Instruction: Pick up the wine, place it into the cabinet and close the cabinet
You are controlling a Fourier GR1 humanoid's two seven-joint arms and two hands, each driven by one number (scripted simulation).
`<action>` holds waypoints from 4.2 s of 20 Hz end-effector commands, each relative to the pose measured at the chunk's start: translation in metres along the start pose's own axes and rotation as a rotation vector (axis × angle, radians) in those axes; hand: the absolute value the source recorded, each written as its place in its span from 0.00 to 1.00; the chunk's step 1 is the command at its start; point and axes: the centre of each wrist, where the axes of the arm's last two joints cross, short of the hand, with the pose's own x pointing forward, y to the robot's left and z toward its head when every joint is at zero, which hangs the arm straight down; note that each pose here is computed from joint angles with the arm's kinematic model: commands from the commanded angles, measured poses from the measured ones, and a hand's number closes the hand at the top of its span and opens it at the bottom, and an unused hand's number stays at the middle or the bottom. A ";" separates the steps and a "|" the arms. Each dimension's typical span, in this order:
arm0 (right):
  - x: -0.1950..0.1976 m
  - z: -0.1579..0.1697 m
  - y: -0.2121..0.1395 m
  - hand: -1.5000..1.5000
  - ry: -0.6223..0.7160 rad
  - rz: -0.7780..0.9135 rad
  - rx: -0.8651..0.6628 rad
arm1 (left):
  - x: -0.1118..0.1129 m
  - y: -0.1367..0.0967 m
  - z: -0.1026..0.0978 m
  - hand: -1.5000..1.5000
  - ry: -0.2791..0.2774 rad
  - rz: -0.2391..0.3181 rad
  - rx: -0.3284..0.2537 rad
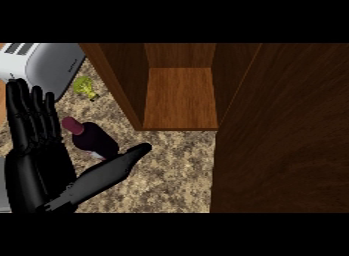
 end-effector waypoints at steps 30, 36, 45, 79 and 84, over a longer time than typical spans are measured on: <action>0.096 -0.025 0.013 0.00 -0.013 -0.007 -0.004 | -0.012 -0.022 -0.008 0.00 0.098 -0.058 0.161; 0.097 -0.016 0.018 0.00 -0.007 0.005 0.008 | -0.026 -0.006 -0.018 0.00 0.127 -0.091 0.176; 0.109 -0.020 0.020 0.00 -0.005 -0.010 -0.003 | -0.054 0.007 -0.016 0.00 0.188 -0.109 0.200; 0.105 -0.023 0.020 0.00 -0.028 -0.010 0.008 | -0.232 0.085 0.049 0.00 0.331 -0.063 0.251; 0.105 -0.020 0.021 0.00 -0.017 -0.009 0.005 | -0.252 0.088 0.042 0.00 0.340 0.011 0.268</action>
